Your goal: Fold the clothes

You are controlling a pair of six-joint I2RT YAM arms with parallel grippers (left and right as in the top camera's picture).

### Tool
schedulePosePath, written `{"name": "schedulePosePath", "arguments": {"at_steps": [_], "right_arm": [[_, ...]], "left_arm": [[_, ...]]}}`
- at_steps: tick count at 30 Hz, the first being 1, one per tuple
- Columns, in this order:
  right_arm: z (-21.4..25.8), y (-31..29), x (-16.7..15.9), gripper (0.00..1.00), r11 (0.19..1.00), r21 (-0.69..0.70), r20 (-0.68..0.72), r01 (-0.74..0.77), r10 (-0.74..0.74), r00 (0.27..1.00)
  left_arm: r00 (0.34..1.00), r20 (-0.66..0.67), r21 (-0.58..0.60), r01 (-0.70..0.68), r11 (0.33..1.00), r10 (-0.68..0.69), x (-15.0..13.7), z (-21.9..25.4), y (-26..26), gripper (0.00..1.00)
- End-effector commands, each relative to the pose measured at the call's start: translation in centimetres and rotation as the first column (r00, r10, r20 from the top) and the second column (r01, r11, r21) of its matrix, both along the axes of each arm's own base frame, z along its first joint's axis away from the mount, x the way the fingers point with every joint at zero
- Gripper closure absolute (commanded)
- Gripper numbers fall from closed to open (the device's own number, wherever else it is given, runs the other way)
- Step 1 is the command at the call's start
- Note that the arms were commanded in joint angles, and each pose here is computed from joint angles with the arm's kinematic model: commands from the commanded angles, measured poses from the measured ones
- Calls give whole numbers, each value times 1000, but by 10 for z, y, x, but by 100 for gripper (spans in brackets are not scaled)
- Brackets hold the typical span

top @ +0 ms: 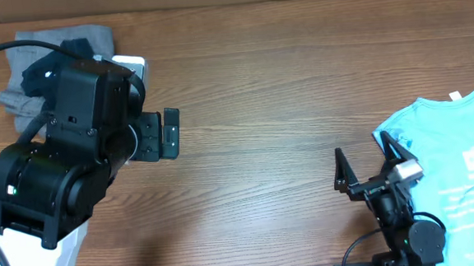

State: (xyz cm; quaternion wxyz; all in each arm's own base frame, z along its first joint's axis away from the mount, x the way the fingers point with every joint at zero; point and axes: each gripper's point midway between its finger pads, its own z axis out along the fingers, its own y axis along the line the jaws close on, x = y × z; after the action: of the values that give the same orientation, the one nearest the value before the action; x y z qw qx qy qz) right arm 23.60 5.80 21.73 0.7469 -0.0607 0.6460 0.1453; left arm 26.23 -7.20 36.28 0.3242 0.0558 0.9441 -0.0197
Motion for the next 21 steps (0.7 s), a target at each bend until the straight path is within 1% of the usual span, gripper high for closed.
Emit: {"name": "schedulePosePath", "arguments": {"at_steps": [1,5,9,21], "right_arm": [[-7,0,0,0,1000,-3,-18,-3,3,1000],[-22,1,2,0,1000,-11,-77,-6,5,997],[-45,0,3,0,1000,-24,-172,-4,0,985],[-45,1,3,0,1000,-24,-172,-4,0,985]], "left_arm": [[1000,-8,-2,-14,1000,14,4,-2,-2,0],[1000,-17,2,-14,1000,14,6,-5,-3,0],[1000,-25,5,-14,1000,14,8,-7,-4,0],[999,-29,7,-14,1000,14,9,-8,-4,0]]}}
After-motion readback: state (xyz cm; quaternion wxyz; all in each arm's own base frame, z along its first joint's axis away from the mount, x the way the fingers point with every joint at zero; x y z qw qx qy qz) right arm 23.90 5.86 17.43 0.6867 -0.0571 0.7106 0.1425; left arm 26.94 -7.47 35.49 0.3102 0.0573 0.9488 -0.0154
